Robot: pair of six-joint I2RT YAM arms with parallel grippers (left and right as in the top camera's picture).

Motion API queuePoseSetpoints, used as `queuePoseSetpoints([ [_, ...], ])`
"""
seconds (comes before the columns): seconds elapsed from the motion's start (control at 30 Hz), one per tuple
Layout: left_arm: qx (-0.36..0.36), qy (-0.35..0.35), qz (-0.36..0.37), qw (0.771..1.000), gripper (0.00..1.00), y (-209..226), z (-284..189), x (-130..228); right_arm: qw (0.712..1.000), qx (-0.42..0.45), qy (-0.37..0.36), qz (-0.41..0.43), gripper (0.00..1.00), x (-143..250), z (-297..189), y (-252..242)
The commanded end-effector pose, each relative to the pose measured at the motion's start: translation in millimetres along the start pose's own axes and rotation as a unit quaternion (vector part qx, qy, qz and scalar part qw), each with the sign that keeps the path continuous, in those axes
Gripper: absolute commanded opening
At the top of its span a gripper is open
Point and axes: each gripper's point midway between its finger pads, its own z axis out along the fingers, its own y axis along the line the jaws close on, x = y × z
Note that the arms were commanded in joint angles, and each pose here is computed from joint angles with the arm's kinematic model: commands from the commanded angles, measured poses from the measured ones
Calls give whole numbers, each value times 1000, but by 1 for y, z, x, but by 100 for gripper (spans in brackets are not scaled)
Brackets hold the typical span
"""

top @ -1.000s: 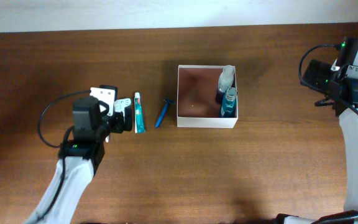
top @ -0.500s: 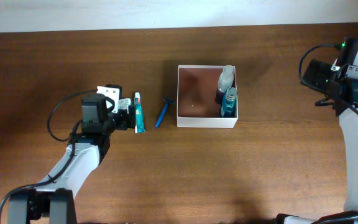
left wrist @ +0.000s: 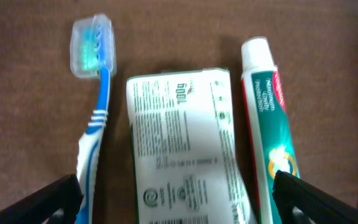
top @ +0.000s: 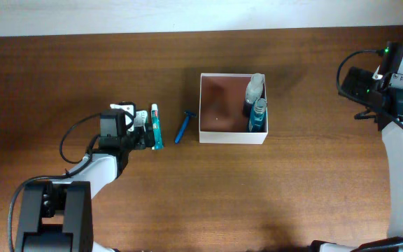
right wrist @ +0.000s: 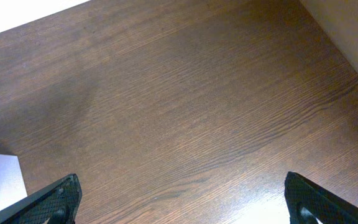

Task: Pack container
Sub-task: 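Move the left gripper over the green-white soap box and descend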

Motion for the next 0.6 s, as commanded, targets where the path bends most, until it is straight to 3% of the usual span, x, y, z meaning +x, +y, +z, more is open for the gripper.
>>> queuePoseSetpoints([
  [0.0,-1,-19,-3,1000,95,0,4,-10,1000,2,-2,6,99,-2,0,0],
  [0.2,2,-23,0,1000,72,-3,4,-11,1000,2,-3,6,99,-3,0,0],
  [0.57,9,-39,10,999,64,-14,4,-18,1000,2,-2,6,99,-2,0,0],
])
